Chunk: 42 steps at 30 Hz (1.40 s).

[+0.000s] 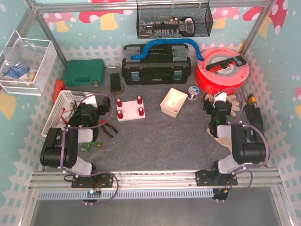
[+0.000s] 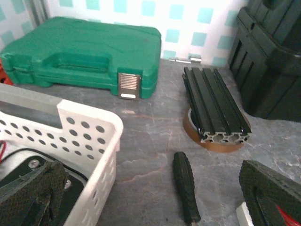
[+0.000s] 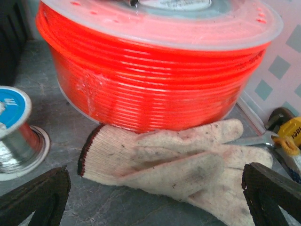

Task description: Install the large spring

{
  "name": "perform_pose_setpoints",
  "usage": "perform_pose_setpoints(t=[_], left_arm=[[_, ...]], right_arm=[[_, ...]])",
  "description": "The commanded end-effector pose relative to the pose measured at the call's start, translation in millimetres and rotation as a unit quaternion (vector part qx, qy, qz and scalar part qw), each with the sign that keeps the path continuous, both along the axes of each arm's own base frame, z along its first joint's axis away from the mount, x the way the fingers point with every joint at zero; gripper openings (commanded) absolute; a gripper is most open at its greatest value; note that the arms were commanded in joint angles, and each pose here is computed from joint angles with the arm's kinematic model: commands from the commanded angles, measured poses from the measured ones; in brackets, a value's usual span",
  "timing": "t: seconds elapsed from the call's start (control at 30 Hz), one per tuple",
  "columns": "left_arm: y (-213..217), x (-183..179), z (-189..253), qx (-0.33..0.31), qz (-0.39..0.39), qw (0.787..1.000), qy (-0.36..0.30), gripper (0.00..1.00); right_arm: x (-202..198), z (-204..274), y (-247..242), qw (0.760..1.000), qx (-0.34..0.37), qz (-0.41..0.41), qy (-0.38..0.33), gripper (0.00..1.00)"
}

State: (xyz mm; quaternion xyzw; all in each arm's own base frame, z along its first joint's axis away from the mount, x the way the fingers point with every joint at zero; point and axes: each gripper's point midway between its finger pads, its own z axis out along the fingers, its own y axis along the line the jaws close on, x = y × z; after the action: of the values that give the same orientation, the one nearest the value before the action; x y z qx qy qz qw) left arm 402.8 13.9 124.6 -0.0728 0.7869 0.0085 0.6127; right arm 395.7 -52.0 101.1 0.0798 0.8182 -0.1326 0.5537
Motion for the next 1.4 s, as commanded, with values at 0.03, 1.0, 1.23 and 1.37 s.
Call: perform_pose_setpoints(t=[0.03,1.0,1.23,1.37], left_arm=[[-15.9,5.9,22.0,-0.005,-0.039,0.998,-0.052,0.99],[-19.7,-28.3,29.3,0.008,-0.032,0.992,-0.121,0.99],[-20.0,-27.9,28.6,0.009,-0.031,0.992,-0.119,0.99],[-20.0,-27.1,28.9,0.009,-0.031,0.992,-0.120,0.99]], right_arm=[[-2.4,31.2,14.4,0.995,-0.007,0.052,-0.082,0.99],[-30.0,34.2,23.0,0.988,-0.031,0.064,-0.136,0.99],[-30.1,34.2,23.0,0.988,-0.031,0.064,-0.136,0.99],[-30.1,34.2,22.9,0.988,-0.031,0.064,-0.136,0.99]])
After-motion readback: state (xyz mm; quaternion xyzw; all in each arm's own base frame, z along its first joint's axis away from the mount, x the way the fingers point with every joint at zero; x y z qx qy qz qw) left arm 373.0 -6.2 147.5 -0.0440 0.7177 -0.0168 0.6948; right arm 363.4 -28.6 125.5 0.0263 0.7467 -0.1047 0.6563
